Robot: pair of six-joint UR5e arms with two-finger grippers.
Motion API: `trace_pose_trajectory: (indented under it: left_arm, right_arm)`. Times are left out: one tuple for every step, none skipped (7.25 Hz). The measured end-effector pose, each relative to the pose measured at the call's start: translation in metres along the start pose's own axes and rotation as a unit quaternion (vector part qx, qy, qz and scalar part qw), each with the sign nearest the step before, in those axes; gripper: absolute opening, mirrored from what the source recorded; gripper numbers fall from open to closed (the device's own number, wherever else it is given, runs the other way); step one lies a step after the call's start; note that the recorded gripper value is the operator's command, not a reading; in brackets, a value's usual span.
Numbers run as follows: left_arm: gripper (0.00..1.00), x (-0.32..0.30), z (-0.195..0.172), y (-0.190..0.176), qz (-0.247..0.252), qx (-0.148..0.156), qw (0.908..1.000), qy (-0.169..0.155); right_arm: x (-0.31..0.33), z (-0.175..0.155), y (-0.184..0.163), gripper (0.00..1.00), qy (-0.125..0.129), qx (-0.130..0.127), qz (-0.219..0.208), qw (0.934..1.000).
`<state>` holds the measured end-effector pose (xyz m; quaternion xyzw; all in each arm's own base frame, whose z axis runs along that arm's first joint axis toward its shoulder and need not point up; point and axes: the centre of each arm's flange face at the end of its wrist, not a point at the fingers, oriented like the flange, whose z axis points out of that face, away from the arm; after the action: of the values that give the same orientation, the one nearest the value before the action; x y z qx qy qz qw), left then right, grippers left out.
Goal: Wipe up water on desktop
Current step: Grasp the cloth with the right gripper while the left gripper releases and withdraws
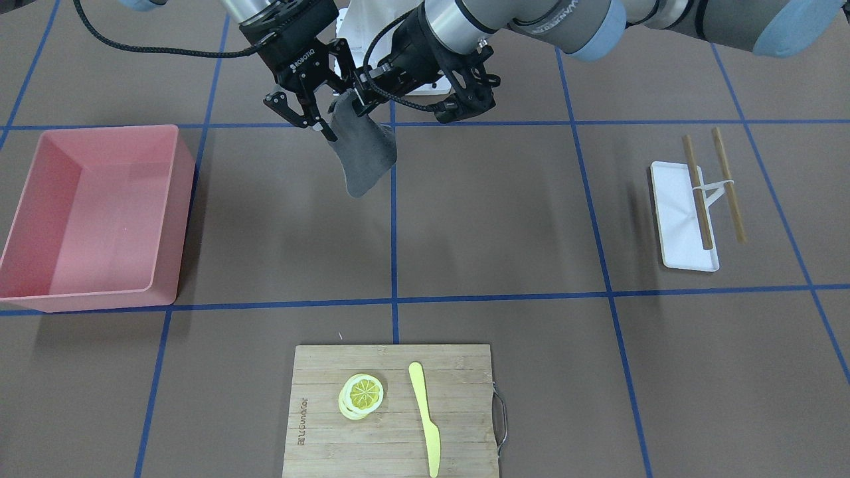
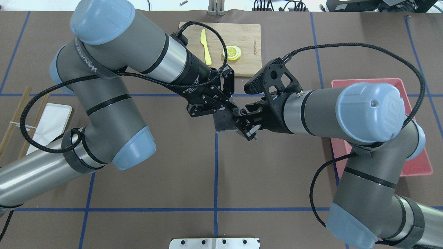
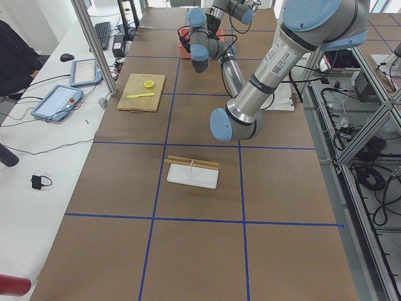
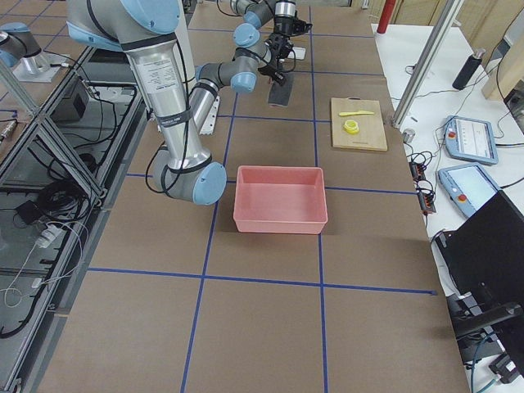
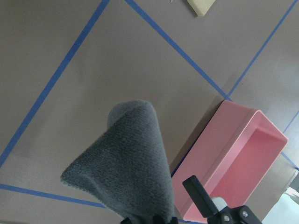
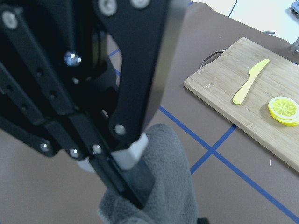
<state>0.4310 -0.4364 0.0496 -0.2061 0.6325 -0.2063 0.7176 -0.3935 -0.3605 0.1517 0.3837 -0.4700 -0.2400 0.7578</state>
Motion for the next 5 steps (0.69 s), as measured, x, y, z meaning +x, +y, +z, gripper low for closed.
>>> trace_pose_trajectory:
  left_arm:
    - [0.0, 0.0001, 0.0001, 0.0001, 0.0, 0.0, 1.0, 0.0]
    - [0.0, 0.0004, 0.0, 0.0003, -0.001, 0.0, 1.0, 0.0]
    - [0.05, 0.0006, 0.0, 0.0004, 0.0, 0.0, 1.0, 0.0]
    - [0.9, 0.0005, 0.0001, -0.0001, 0.001, 0.001, 1.0, 0.001]
    - [0.99, 0.0005, -0.0001, -0.0014, 0.003, 0.007, 1.0, 0.004]
  right_arm:
    - [-0.0002, 0.0, -0.0001, 0.13, 0.0, 0.0, 0.005, 1.0]
    - [-0.0006, -0.0001, -0.0002, 0.0, -0.001, 0.0, 0.008, 1.0]
    - [-0.0009, -0.0003, -0.0004, 0.0, -0.001, 0.0, 0.013, 0.9999]
    - [-0.0009, -0.0003, -0.0003, 0.0, -0.002, 0.0, 0.022, 0.9998]
    - [-0.0007, -0.0003, -0.0001, 0.0, -0.002, -0.001, 0.029, 0.9996]
